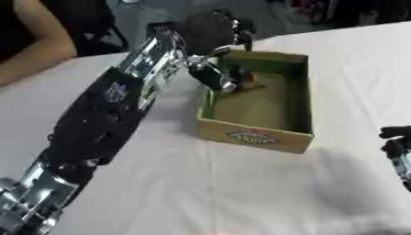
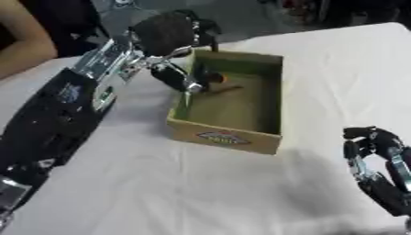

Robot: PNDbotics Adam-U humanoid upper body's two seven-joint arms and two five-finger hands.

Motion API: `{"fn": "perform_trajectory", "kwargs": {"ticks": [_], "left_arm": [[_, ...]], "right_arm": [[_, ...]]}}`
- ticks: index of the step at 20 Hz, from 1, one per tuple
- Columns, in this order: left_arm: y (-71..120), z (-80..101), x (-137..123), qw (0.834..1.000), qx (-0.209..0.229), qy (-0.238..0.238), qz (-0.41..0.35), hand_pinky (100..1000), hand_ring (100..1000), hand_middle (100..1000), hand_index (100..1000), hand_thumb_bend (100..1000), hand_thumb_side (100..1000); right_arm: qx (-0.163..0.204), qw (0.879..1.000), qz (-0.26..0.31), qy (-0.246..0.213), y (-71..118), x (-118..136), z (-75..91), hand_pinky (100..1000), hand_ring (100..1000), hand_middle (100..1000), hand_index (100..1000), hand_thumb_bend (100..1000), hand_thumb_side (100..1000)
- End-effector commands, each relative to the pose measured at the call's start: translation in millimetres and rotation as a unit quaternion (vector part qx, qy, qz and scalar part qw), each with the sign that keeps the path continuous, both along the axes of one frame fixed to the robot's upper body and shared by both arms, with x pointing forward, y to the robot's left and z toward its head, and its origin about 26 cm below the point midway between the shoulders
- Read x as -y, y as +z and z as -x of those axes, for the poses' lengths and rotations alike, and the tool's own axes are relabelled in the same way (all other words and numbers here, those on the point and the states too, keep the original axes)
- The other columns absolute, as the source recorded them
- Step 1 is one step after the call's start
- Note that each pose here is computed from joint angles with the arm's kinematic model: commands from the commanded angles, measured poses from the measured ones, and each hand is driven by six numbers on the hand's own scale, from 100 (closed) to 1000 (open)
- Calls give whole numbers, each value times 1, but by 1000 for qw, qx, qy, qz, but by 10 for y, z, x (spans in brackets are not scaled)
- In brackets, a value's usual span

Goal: Pick up objects on the table and place them in the box.

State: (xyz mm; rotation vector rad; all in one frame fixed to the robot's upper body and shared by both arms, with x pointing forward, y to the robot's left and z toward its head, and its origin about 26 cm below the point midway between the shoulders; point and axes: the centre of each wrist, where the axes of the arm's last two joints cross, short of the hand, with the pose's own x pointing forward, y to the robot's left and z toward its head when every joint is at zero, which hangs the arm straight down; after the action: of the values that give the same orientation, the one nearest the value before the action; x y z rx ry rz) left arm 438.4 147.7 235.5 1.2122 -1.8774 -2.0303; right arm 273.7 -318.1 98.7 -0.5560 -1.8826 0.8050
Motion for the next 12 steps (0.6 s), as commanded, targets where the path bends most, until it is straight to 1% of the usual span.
{"fn": "perform_trajectory", "kwargs": {"ticks": [1,3,5,7,9,11,12], "left_arm": [[152,41,33,999,29,4,-20,949,948,911,866,1000,988],[149,41,34,999,32,12,-23,959,962,924,873,1000,1000],[125,26,22,999,30,31,-26,961,966,928,878,1000,1000],[66,-12,2,998,16,50,-25,953,960,930,887,1000,1000],[-68,-100,-68,997,-30,77,-4,942,955,937,905,1000,1000],[-208,-201,-177,989,-78,123,24,938,955,942,914,1000,1000],[-286,-246,-239,983,-101,150,39,935,959,958,937,907,1000]], "right_arm": [[8,1000,1,4,50,-3,0,511,583,663,784,204,785],[8,1000,1,4,49,-3,-1,511,583,663,784,204,785],[8,1000,1,4,49,-3,-1,510,583,663,784,203,785],[8,1000,1,4,48,-4,-1,511,583,663,784,203,785],[8,1000,1,4,47,-4,-2,510,583,663,784,203,785],[8,1000,0,4,47,-5,-2,510,583,663,784,202,785],[8,1000,0,4,46,-4,-2,510,583,663,784,202,785]]}}
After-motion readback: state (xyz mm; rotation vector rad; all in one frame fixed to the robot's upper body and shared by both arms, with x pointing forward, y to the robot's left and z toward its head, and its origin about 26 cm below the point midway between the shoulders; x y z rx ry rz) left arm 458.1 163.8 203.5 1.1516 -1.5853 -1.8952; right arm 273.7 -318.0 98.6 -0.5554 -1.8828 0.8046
